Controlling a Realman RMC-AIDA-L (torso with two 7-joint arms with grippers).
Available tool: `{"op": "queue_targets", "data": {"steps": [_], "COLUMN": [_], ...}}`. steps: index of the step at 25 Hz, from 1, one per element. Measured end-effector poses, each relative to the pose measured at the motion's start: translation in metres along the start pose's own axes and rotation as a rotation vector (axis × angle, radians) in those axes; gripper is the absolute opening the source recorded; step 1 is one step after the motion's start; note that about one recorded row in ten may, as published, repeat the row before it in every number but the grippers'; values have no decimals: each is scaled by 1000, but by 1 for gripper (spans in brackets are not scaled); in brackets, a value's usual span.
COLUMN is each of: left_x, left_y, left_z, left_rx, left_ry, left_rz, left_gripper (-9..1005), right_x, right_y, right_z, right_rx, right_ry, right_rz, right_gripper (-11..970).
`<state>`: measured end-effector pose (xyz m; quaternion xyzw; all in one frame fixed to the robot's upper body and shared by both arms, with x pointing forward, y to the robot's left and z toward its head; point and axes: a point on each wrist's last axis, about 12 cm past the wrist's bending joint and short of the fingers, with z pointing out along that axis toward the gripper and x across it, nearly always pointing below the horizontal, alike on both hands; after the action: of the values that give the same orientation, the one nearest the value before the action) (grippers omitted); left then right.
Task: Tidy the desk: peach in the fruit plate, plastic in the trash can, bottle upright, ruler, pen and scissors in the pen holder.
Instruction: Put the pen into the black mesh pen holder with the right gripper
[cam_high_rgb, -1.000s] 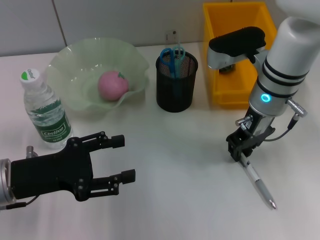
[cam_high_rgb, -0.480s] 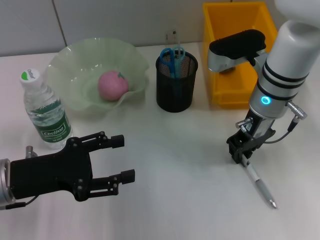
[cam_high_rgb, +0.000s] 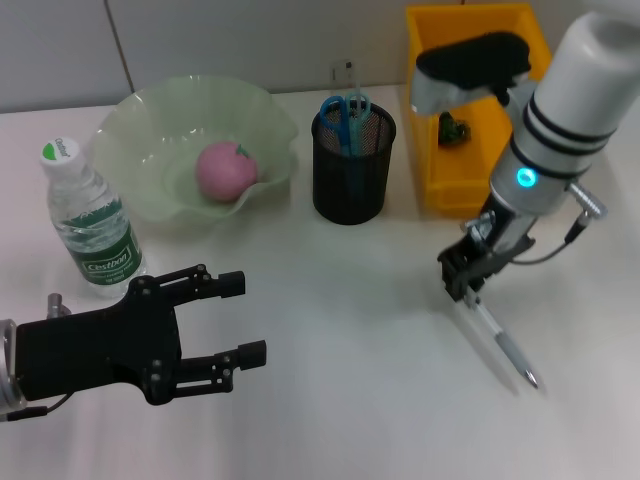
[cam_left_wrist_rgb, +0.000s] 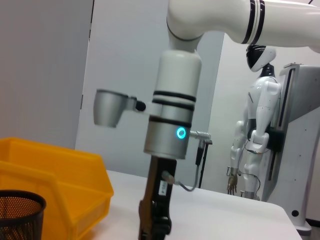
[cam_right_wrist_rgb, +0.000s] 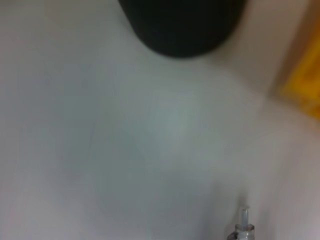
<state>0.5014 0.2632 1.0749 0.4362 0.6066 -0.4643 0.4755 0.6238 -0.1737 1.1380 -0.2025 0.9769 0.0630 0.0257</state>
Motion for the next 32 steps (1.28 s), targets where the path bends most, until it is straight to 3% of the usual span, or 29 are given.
{"op": "queue_targets", "data": {"steps": [5,11,19,25,32], "left_x": [0,2,4,6,7], "left_y": [-1,-1,-3,-5,-5], "left_z": [-2,-3,-3,-5,-5], "left_rx": [-3,-12,-17,-23,-24], "left_ry": [-4,-4,-4,-4,-3], "left_rz": [-1,-6,-13,-20,-21], "left_gripper": [781,776,770,770,770], "right_x": [-8,-15,-9,2,9], "right_y": [3,8,-3,-21,-42], "right_z": [-20,-48,-73,-74,-59], "right_rx": [-19,-118,-305,-422,-383], "right_ry": [-83,-265,-604,-937,-1162], "right_rz": [-27,-106,-208,-290,-324], "right_gripper": [174,184,199,210,223]}}
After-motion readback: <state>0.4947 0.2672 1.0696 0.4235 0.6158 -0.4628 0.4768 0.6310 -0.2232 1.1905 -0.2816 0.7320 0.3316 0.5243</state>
